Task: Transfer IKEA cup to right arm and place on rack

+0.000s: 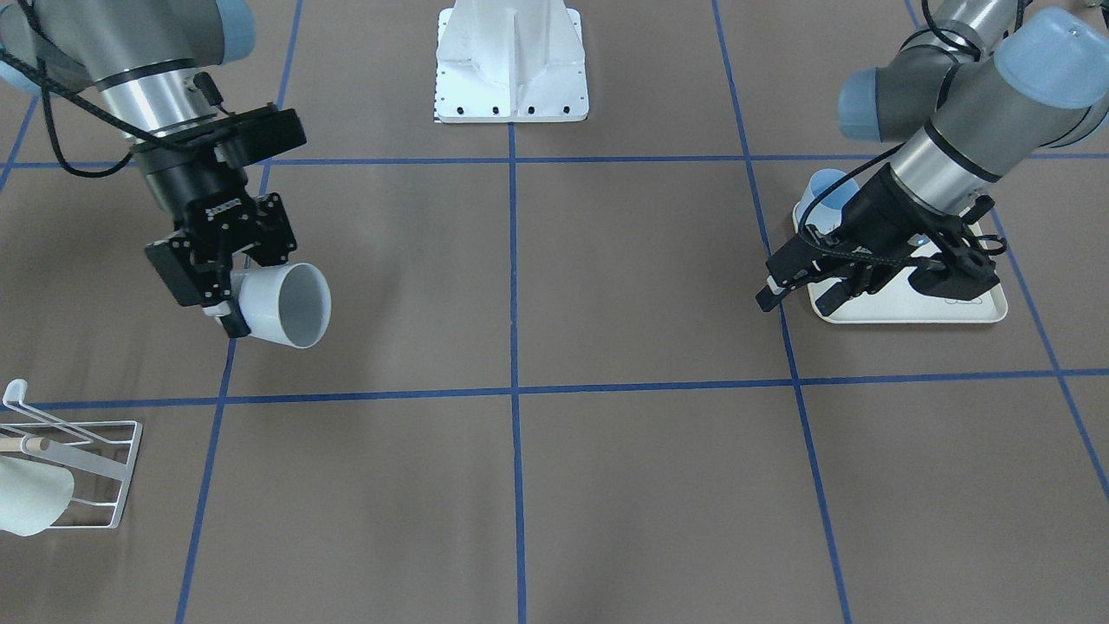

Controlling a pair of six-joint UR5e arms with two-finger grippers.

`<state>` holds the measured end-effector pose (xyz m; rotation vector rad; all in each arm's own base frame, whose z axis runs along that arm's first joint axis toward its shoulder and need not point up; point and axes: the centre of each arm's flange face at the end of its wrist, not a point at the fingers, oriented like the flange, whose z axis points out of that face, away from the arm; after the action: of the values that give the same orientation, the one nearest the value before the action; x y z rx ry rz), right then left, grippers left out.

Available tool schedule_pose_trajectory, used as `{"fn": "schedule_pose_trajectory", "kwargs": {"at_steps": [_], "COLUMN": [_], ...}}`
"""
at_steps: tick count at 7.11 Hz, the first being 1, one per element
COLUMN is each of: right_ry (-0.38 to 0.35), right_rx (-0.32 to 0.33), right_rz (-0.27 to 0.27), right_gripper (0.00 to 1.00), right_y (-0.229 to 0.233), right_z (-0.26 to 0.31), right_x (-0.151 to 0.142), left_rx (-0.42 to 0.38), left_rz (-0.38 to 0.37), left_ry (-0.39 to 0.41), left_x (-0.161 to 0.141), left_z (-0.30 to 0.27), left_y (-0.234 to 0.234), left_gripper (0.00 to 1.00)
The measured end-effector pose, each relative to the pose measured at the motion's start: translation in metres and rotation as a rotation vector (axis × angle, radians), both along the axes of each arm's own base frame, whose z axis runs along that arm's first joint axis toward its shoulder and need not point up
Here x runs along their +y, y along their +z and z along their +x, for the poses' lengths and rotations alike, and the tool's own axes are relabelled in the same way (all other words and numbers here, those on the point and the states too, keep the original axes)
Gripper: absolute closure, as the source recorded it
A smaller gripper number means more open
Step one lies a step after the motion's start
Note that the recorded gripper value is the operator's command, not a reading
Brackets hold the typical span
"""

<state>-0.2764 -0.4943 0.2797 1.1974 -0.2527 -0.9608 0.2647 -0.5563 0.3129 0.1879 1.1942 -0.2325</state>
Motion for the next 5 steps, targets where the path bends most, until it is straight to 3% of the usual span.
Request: {"fn": "schedule_pose_trajectory", "kwargs": {"at_steps": [3, 5], "right_ry": [-0.102, -0.199], "right_rx": [0.479, 0.717], "right_rz": [0.138, 0.200], "right_gripper": [0.42, 0.43], "right_y": [0.102, 0.145], "right_z": [0.095, 0.141], "right_x": [-0.002, -0.001], "left_rx": [-0.010, -0.011], "left_rz": [0.004, 0.004], "left_ry": [0.002, 0.004], "left_x": [0.002, 0.002], "left_z": [0.000, 0.000], "left_y": [0.007, 0.007], "left_gripper": [0.00, 0.00]}}
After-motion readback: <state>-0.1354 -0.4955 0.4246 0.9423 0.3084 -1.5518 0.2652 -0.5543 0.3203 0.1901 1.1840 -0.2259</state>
